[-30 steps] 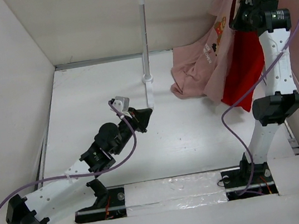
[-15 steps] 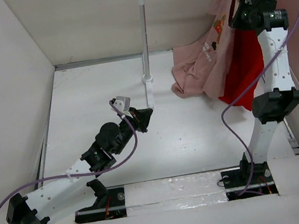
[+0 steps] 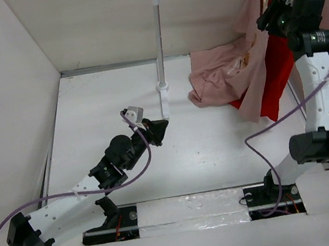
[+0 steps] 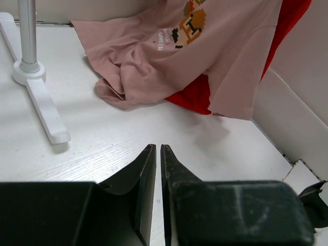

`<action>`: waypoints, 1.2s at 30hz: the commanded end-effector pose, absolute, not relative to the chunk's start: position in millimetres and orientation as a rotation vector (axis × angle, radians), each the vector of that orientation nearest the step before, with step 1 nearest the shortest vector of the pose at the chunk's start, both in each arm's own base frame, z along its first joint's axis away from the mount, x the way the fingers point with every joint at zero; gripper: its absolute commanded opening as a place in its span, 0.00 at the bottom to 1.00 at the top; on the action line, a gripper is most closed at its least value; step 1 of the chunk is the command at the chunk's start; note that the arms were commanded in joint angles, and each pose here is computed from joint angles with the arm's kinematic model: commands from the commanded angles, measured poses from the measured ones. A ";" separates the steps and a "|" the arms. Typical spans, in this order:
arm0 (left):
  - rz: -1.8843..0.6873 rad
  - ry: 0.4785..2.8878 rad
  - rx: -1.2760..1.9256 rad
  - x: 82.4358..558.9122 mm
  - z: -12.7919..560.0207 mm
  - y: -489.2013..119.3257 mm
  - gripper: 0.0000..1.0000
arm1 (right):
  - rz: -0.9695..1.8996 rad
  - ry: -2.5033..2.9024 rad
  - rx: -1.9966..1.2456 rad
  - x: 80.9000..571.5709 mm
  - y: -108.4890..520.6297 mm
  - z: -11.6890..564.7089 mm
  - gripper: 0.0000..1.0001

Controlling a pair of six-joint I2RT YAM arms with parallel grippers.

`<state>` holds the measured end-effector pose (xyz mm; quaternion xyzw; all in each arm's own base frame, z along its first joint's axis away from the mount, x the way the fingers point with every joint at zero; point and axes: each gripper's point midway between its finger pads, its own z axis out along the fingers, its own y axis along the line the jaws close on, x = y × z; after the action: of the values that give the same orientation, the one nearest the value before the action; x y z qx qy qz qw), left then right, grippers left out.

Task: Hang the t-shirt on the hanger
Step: Place the T-shirt at the clothesline, then reset both arms

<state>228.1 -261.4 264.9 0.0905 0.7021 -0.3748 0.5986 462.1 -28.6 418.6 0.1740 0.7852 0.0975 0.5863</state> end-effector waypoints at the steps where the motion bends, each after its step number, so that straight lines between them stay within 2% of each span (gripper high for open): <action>1: -0.899 1.558 0.192 224.9 282.6 -257.4 0.06 | 0.240 1.555 0.412 426.4 -32.9 497.4 0.61; 4: -0.900 1.556 0.194 224.4 282.8 -257.1 0.06 | 0.232 1.476 0.461 409.3 -38.6 502.0 0.62; 9: -0.885 1.551 0.178 225.6 283.9 -252.7 0.07 | 0.284 1.250 0.481 339.6 -34.7 539.0 0.63; 11: -0.874 1.547 0.161 226.8 286.0 -249.0 0.09 | 0.361 1.250 0.450 327.9 -18.5 518.5 0.60; 12: -0.865 1.552 0.157 227.5 284.2 -247.7 0.12 | 0.394 1.134 0.410 296.1 -12.4 542.7 0.36; 13: -0.856 1.561 0.155 228.1 281.9 -246.8 0.14 | 0.467 1.122 0.363 286.1 3.3 541.4 0.19; 14: -0.857 1.553 0.145 227.7 284.8 -244.5 0.16 | 0.532 1.160 0.304 284.4 20.4 522.8 0.04; 15: -0.857 1.551 0.143 227.4 284.0 -243.7 0.22 | 0.591 1.116 0.236 263.6 35.9 532.6 0.00; 20: -0.868 1.523 0.126 224.6 287.9 -237.9 0.39 | 0.865 1.237 -0.116 221.5 116.3 493.3 0.00; 25: -0.874 1.488 0.078 225.6 292.1 -231.1 0.53 | 1.128 1.340 -0.344 174.9 176.3 421.7 0.01; 27: -0.880 1.488 0.071 225.9 284.1 -231.4 0.55 | 1.195 1.314 -0.367 156.9 183.5 407.0 0.07; 28: -0.895 1.468 0.071 225.5 287.6 -233.0 0.55 | 1.244 1.384 -0.347 159.7 191.4 372.6 0.09; 33: -0.873 1.479 0.087 227.3 281.3 -234.0 0.56 | 1.326 1.493 -0.285 150.8 213.0 301.0 0.27; 36: -0.828 1.493 0.066 232.6 274.7 -229.1 0.56 | 1.343 1.573 -0.268 145.0 228.0 264.3 0.26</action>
<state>228.1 -234.0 259.5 0.0482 0.6816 -0.3636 0.6332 145.5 222.3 253.0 -0.1299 0.6774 0.5428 0.4793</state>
